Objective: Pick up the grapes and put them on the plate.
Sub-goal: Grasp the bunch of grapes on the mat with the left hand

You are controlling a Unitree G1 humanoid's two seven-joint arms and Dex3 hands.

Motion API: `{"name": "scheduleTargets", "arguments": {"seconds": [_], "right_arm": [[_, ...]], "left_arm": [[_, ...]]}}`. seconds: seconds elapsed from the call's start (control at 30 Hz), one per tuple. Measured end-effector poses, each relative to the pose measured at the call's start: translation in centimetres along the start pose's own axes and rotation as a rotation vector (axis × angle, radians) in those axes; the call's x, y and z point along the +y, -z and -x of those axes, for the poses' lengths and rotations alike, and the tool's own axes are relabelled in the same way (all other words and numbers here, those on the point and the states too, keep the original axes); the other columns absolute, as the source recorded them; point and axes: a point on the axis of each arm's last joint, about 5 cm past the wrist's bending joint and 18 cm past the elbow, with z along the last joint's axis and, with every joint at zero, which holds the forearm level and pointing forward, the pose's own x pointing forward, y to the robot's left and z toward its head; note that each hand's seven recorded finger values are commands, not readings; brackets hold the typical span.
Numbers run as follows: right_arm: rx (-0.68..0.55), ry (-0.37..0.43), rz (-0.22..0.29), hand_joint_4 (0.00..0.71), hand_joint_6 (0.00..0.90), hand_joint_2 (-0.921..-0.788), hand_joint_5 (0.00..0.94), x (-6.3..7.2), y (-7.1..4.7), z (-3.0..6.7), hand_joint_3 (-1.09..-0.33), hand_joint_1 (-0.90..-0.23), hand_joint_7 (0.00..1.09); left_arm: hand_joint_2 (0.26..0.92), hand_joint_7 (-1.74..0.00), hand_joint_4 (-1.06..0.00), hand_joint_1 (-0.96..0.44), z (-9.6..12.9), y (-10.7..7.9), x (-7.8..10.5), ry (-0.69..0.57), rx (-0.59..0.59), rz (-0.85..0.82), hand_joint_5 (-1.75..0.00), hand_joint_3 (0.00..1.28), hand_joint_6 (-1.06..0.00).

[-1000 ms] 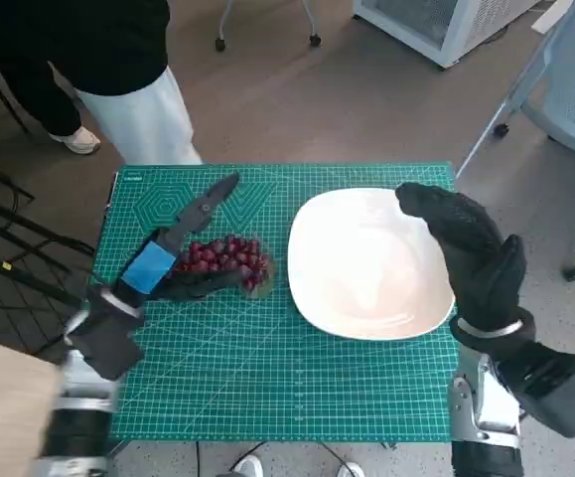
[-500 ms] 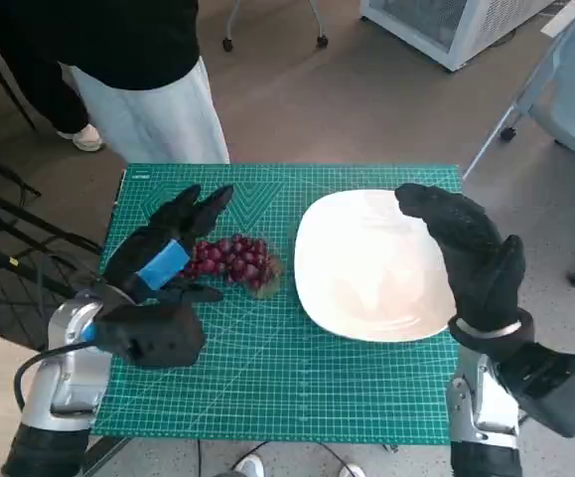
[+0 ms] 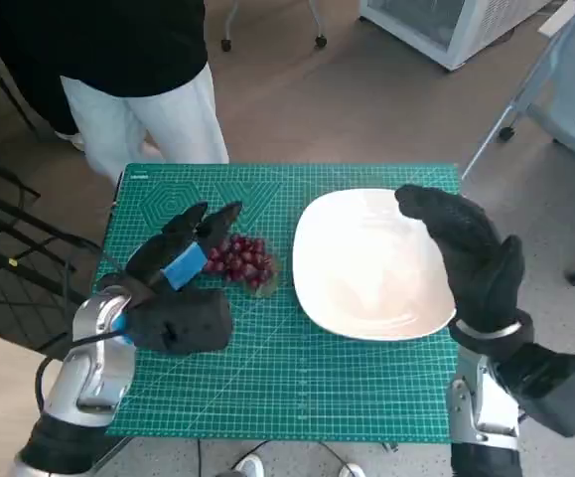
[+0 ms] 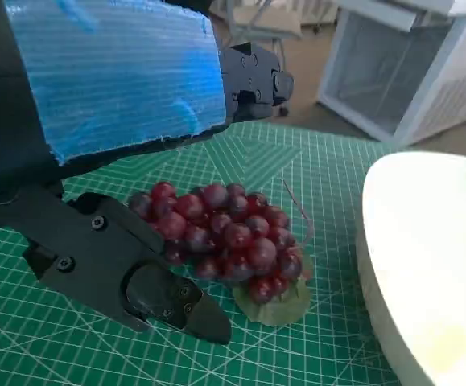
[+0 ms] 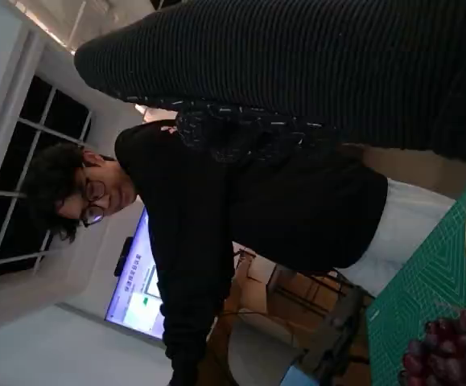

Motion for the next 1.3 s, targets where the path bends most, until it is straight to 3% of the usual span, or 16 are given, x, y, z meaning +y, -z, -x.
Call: {"name": "scheduleTargets", "arguments": {"seconds": [0.9, 1.3], "right_arm": [[0.006, 0.007, -0.005, 0.262, -0.001, -0.921, 0.001, 0.2, 0.0, 0.28, -0.616, -0.499, 0.51], [0.005, 0.014, -0.004, 0.264, -0.001, -0.921, 0.002, 0.2, -0.1, 0.36, -0.615, -0.492, 0.52]], "left_arm": [[0.703, -0.01, 0.00, -0.30, -6.3, -0.7, -1.6, 0.211, 0.188, -0.045, 0.00, 0.01, -0.15], [0.715, 0.00, 0.00, -0.28, -7.7, -0.3, -2.4, 0.297, 0.243, -0.067, 0.00, 0.01, -0.15]]}}
